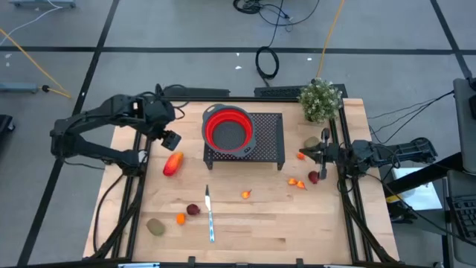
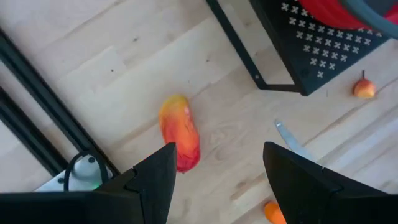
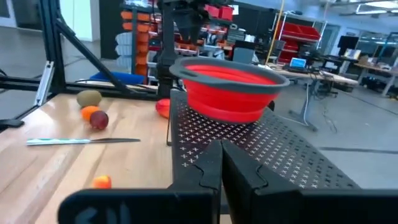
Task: Pick & Place Fruit
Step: Put the mango into the food strainer on the shelf
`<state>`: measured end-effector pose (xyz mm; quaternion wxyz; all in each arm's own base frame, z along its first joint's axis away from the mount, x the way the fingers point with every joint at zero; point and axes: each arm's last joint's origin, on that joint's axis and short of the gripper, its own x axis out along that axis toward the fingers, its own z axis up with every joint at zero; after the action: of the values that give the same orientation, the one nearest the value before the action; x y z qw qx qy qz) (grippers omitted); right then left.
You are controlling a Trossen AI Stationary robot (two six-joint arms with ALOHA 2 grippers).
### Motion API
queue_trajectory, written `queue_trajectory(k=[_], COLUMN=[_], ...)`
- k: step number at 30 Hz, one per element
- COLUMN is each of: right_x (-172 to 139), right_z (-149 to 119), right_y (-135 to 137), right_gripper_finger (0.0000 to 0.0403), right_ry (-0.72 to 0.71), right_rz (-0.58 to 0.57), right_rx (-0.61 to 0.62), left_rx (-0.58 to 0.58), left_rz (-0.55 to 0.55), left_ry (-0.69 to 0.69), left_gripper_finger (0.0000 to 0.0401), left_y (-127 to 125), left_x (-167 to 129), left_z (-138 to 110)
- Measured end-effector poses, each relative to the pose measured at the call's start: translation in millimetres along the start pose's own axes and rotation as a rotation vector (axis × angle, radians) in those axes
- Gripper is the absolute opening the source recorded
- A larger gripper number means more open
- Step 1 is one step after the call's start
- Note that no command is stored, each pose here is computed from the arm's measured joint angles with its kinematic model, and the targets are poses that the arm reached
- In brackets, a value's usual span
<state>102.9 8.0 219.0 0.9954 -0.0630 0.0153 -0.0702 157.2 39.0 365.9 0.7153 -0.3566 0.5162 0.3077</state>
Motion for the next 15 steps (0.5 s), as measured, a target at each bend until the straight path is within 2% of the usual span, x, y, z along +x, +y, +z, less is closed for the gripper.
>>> queue_trajectory(k=[8, 15], right_x=[-3.1, -3.6], right_z=[-3.2, -2.5], right_y=[2.3, -4.5], right_gripper_finger=[0.0000, 0.0000], right_ry=[0.014, 0.002], right_rz=[0.137, 0.092], right_rx=[-0.011, 0.038], left_rx=[0.019, 0.023], left_rz=[0.016, 0.016], left_ry=[-0.019, -0.020], left_gripper_finger=[0.0241, 0.0241], left_y=[-2.3, -2.4], left_x=[-0.6, -0.8], left_z=[-3.0, -3.3])
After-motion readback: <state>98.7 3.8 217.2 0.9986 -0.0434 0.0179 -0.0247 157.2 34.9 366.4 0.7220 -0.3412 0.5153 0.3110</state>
